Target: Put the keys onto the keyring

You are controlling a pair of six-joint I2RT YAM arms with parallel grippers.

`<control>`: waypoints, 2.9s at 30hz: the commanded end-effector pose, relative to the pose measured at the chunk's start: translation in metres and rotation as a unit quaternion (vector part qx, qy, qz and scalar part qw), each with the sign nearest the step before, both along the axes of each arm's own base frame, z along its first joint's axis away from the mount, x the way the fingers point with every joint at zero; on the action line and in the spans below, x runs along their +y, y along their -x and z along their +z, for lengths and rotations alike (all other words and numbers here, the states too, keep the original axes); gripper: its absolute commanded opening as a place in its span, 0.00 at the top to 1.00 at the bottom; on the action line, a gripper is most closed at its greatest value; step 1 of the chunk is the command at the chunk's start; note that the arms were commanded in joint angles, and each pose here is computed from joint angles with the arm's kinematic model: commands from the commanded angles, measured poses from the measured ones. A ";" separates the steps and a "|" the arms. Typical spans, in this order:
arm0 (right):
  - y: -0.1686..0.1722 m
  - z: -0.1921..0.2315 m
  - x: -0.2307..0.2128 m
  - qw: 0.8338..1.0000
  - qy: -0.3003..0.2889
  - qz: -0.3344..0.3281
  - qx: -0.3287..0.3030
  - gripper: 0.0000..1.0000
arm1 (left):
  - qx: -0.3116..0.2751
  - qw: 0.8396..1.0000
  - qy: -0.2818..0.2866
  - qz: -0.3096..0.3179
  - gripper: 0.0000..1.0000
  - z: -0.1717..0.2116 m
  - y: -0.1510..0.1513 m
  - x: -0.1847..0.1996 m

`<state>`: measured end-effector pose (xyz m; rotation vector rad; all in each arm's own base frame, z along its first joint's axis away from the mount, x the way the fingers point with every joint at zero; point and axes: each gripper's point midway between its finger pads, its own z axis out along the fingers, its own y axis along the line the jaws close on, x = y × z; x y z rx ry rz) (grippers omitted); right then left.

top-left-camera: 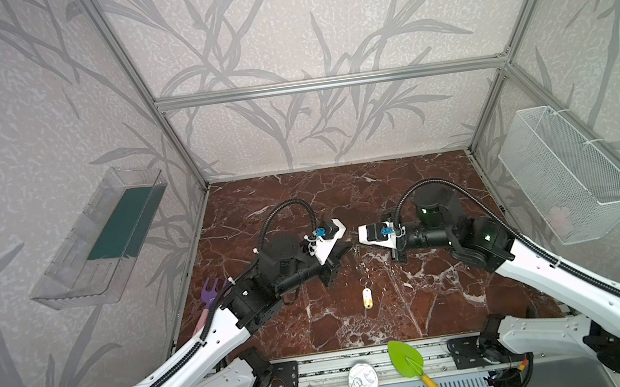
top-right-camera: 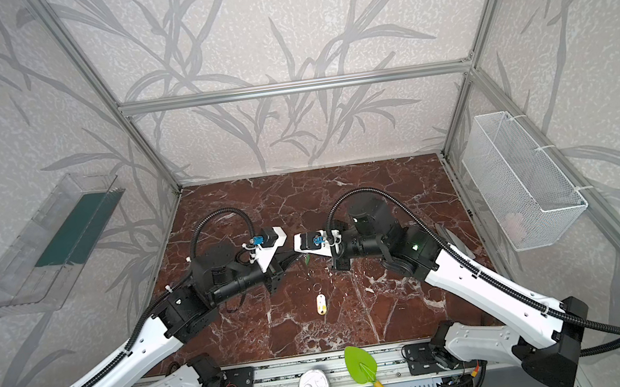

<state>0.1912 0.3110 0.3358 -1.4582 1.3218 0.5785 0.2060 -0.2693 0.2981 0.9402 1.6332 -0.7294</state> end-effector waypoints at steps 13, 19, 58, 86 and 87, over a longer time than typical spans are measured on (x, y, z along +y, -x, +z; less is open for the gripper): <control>0.000 -0.016 -0.002 0.993 -0.070 -0.047 0.079 0.67 | -0.068 0.993 0.100 0.004 1.00 0.045 -0.002 -0.001; -0.003 -0.015 -0.001 0.994 -0.070 -0.051 0.074 0.75 | -0.061 0.992 0.106 -0.005 1.00 0.046 0.000 -0.004; 0.003 -0.027 0.000 0.998 -0.034 -0.023 0.038 0.98 | -0.042 0.982 0.183 -0.001 1.00 0.043 0.003 -0.001; -0.004 -0.010 -0.007 0.988 -0.095 -0.036 0.119 0.80 | -0.056 0.982 0.171 -0.059 1.00 0.042 0.022 -0.008; -0.003 -0.010 -0.008 0.988 -0.095 -0.037 0.119 0.80 | -0.056 0.982 0.170 -0.057 1.00 0.042 0.021 -0.008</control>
